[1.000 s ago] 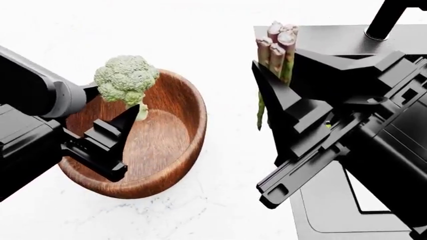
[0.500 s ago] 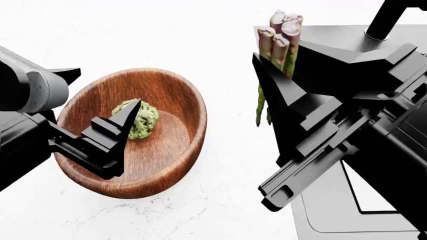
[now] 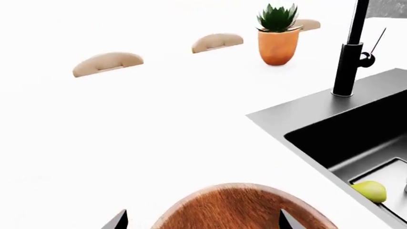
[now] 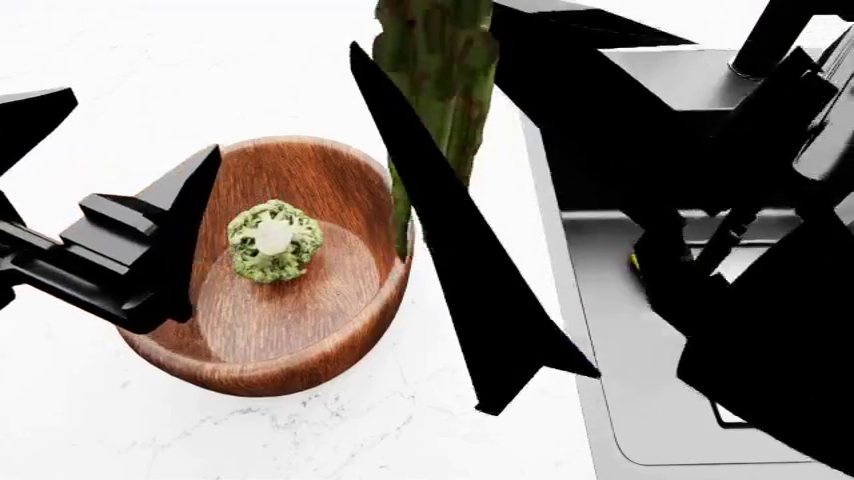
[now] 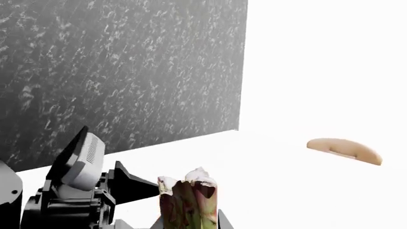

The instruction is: Pick the broccolis and asparaguss from the sink and place them in one bowl. Place the pear in the other bowl. Then turn off the sink faucet.

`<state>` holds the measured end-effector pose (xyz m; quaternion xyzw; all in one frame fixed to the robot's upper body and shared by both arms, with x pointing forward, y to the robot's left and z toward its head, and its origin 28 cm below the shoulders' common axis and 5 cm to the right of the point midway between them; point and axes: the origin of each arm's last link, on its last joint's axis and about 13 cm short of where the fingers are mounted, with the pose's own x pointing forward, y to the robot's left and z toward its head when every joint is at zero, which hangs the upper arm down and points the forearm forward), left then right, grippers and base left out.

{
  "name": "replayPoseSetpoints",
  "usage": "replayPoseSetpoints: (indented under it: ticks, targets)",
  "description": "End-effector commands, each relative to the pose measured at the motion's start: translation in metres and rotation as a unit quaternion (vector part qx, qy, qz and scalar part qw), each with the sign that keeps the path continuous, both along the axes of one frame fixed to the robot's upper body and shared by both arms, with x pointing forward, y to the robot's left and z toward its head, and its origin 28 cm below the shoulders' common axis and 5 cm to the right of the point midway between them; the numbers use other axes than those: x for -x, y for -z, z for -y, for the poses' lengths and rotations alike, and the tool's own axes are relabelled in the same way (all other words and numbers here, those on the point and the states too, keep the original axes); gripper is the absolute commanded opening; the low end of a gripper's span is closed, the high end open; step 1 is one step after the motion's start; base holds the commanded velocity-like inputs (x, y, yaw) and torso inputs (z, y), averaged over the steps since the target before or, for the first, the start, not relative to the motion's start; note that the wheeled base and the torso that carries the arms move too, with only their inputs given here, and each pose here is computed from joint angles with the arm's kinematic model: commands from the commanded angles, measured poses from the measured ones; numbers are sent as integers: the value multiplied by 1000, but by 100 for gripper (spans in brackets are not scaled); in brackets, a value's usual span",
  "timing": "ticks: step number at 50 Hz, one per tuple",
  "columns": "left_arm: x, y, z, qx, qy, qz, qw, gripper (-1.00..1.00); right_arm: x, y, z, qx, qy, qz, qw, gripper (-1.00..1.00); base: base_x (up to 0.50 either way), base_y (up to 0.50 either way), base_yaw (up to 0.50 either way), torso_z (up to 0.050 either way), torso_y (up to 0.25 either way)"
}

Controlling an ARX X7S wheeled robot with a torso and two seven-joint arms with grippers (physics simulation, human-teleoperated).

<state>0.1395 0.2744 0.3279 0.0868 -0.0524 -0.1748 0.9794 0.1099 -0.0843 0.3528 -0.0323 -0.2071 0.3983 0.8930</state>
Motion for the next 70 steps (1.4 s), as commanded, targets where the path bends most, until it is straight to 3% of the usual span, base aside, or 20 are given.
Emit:
replayPoseSetpoints:
  ticks: [1,22,53,60,62,64,66,70]
  targets:
    - [1,2,-6,15,-24,15,999,100,15,-8,-11,-11,-60,2,998,-100,0,0,0,0,0]
    - [2,6,-9,23,-29,13,999,100,27,-3,-22,-24,-129,-38,991,-100,0,0,0,0,0]
    - [1,11,-12,33,-29,6,999,100,14,-9,-20,-50,-114,-58,991,-100,0,0,0,0,0]
    - [-1,6,-18,40,-62,29,997,100,5,-7,-19,-55,-106,-73,990,-100,0,0,0,0,0]
    - [-3,5,-19,40,-77,38,996,100,-73,14,-38,-63,-101,-168,979,-100,0,0,0,0,0]
    - [-4,3,-21,41,-92,48,994,100,-122,26,-50,-72,-117,-134,981,-100,0,0,0,0,0]
    - [-5,2,-23,45,-107,58,992,100,-147,31,-52,-60,-99,-84,990,-100,0,0,0,0,0]
    - [-5,0,-25,50,-122,67,989,100,-159,34,-55,-61,-99,-88,989,-100,0,0,0,0,0]
